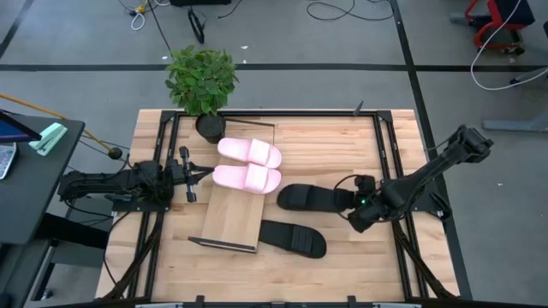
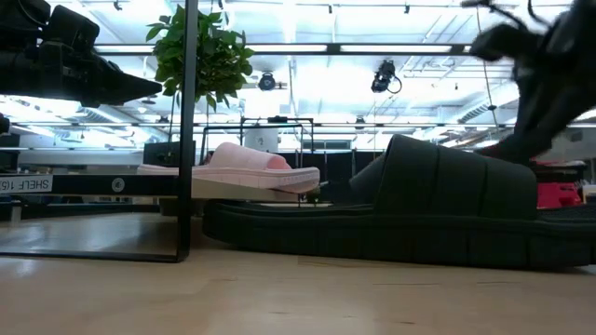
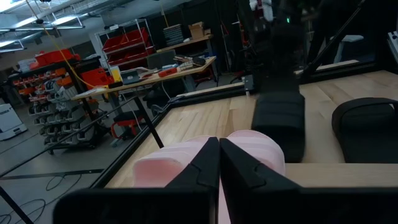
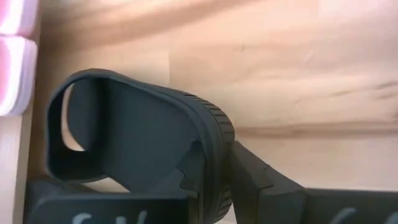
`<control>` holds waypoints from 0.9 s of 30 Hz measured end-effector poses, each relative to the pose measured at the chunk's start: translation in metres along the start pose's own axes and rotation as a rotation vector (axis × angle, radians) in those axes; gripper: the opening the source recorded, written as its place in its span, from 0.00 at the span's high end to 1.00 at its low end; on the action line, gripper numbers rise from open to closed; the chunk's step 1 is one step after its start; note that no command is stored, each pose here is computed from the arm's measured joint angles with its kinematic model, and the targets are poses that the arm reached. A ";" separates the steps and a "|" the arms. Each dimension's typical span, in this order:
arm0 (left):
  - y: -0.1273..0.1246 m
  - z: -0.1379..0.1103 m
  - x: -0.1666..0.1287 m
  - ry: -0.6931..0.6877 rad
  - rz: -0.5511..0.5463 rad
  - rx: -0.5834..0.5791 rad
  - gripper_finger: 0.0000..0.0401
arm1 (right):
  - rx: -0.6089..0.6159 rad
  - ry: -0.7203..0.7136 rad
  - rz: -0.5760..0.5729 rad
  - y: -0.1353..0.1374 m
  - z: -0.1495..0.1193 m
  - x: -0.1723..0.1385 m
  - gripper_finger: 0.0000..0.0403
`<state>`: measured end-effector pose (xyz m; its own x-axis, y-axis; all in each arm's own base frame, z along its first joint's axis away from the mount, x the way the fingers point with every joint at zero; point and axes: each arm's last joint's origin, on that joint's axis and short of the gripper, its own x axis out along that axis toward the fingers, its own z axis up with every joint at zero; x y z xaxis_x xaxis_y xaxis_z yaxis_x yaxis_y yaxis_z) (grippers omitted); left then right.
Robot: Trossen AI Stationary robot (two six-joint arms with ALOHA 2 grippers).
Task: Pick and place slides into the shelf
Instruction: Put the top black slipper on the shelf
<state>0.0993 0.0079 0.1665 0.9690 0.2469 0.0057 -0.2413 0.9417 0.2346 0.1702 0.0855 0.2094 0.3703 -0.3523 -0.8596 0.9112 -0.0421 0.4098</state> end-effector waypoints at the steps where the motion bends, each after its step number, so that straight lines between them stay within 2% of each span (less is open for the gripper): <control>1: 0.000 0.000 0.000 0.000 0.000 0.000 0.97 | -0.012 -0.013 -0.017 0.003 0.003 -0.008 0.88; 4: 0.000 0.000 0.000 0.000 0.000 0.000 0.97 | -0.046 -0.066 -0.044 0.014 0.012 -0.031 0.88; 8: 0.000 0.000 0.000 0.000 0.000 0.000 0.95 | -0.079 -0.151 -0.017 0.031 0.021 -0.057 0.88; 13: 0.000 0.000 0.000 0.000 0.000 0.000 0.94 | -0.089 -0.265 0.106 0.051 0.025 -0.074 0.88; 17: 0.000 0.000 0.000 0.000 0.000 0.002 0.96 | -0.087 -0.290 0.208 0.071 0.017 -0.068 0.88; 27: 0.001 0.005 0.000 -0.056 0.011 -0.006 0.95 | -0.105 -0.234 0.341 0.118 -0.014 -0.031 0.88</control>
<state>0.0991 0.0076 0.1719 0.9678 0.2439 0.0623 -0.2517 0.9404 0.2289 0.2685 0.1047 0.2797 0.6134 -0.5327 -0.5830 0.7618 0.2045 0.6147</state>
